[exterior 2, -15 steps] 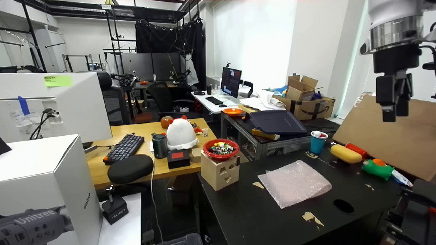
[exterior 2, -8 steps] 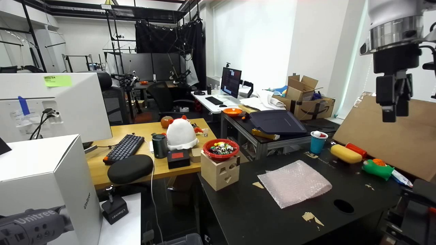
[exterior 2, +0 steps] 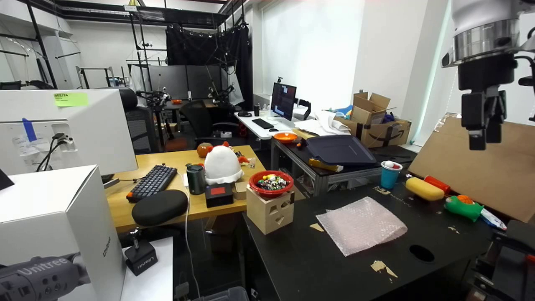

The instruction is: Unfold the plastic once.

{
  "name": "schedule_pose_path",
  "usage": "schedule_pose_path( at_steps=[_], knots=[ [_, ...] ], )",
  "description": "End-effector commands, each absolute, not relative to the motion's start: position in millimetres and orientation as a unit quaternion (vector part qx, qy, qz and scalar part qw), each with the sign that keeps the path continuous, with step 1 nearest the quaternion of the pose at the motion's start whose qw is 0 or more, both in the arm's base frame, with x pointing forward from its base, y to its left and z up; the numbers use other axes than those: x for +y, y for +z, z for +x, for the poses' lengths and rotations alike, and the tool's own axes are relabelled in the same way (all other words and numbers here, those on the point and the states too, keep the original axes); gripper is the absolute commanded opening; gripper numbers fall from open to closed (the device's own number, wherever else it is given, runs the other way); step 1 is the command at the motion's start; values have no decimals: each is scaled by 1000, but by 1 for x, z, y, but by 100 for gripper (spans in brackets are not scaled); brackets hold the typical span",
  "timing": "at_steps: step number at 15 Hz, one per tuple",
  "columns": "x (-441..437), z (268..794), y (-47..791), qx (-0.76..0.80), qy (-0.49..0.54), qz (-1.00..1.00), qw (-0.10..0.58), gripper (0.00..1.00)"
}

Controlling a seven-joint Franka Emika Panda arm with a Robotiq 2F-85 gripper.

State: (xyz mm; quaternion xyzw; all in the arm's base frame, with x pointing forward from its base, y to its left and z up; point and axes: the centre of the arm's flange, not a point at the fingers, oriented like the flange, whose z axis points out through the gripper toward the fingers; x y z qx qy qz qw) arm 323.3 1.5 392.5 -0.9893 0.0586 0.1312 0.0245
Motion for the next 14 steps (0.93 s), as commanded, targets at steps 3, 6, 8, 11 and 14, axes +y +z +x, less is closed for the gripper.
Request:
schedule_pose_path(
  at_steps=[3,6,8,11,14],
  knots=[
    [2,323,393,59,131,-989,24,100],
    [2,323,393,59,131,-989,24,100],
    [2,323,393,59,131,-989,24,100],
    [-3,329,382,58,136,-989,25,100],
    [5,348,369,64,122,-990,22,100]
  ],
)
